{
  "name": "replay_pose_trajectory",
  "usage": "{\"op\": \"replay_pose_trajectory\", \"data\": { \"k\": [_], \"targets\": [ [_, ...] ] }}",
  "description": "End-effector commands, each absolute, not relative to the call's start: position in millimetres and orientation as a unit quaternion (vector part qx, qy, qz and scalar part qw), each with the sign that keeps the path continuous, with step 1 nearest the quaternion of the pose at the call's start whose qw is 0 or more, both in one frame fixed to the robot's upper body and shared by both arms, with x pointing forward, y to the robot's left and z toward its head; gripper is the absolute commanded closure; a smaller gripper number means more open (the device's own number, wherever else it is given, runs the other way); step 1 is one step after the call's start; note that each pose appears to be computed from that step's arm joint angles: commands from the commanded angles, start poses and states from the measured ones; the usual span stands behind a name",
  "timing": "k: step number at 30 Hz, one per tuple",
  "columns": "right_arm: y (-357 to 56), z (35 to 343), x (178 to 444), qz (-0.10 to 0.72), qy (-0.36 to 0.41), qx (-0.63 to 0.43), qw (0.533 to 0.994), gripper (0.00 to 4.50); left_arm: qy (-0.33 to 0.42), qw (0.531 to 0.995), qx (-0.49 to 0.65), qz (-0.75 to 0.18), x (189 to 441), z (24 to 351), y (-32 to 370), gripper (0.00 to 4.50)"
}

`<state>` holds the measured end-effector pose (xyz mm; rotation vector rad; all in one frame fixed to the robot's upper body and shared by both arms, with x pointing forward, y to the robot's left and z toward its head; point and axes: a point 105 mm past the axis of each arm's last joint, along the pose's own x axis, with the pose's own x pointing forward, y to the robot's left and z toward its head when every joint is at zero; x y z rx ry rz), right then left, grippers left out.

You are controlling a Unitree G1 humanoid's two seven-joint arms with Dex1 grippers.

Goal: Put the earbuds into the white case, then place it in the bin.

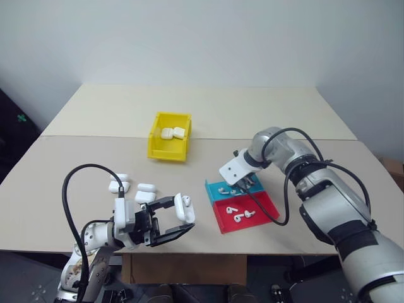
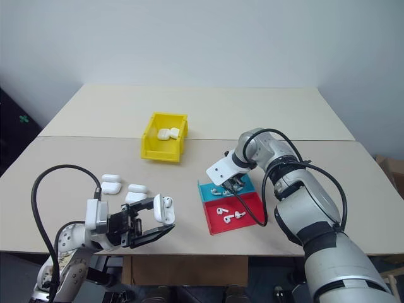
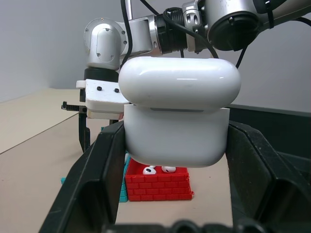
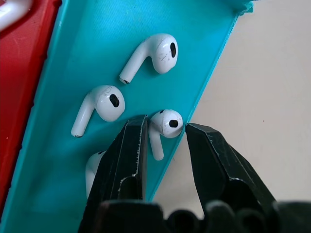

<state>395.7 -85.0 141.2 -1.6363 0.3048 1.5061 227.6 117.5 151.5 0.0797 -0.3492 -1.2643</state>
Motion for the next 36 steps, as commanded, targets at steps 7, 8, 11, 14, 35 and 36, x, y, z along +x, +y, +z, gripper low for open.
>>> {"op": "replay_pose_trajectory", "data": {
  "k": [7, 8, 11, 14, 35, 36],
  "targets": [
    [-85, 146, 396, 0.603, 0.117, -0.669, 0.418, 2.82, -0.186, 0.785, 0.050, -0.589, 225, 160, 113, 1.72],
    [-85, 146, 396, 0.603, 0.117, -0.669, 0.417, 2.82, -0.186, 0.785, 0.050, -0.589, 225, 160, 113, 1.72],
    [-85, 146, 396, 0.606, 0.117, -0.666, 0.418, 3.21, -0.185, 0.785, 0.051, -0.590, 225, 160, 113, 1.72],
    [-85, 146, 396, 0.604, 0.115, -0.666, 0.422, 3.62, -0.184, 0.784, 0.050, -0.591, 223, 160, 113, 1.72],
    [-87, 256, 384, 0.592, -0.028, -0.477, 0.649, 3.62, -0.221, 0.787, 0.027, -0.575, 240, 184, 110, 1.72],
    [-91, 272, 377, 0.588, -0.056, -0.440, 0.676, 3.62, -0.227, 0.786, 0.024, -0.575, 243, 187, 109, 1.72]
  ]
}}
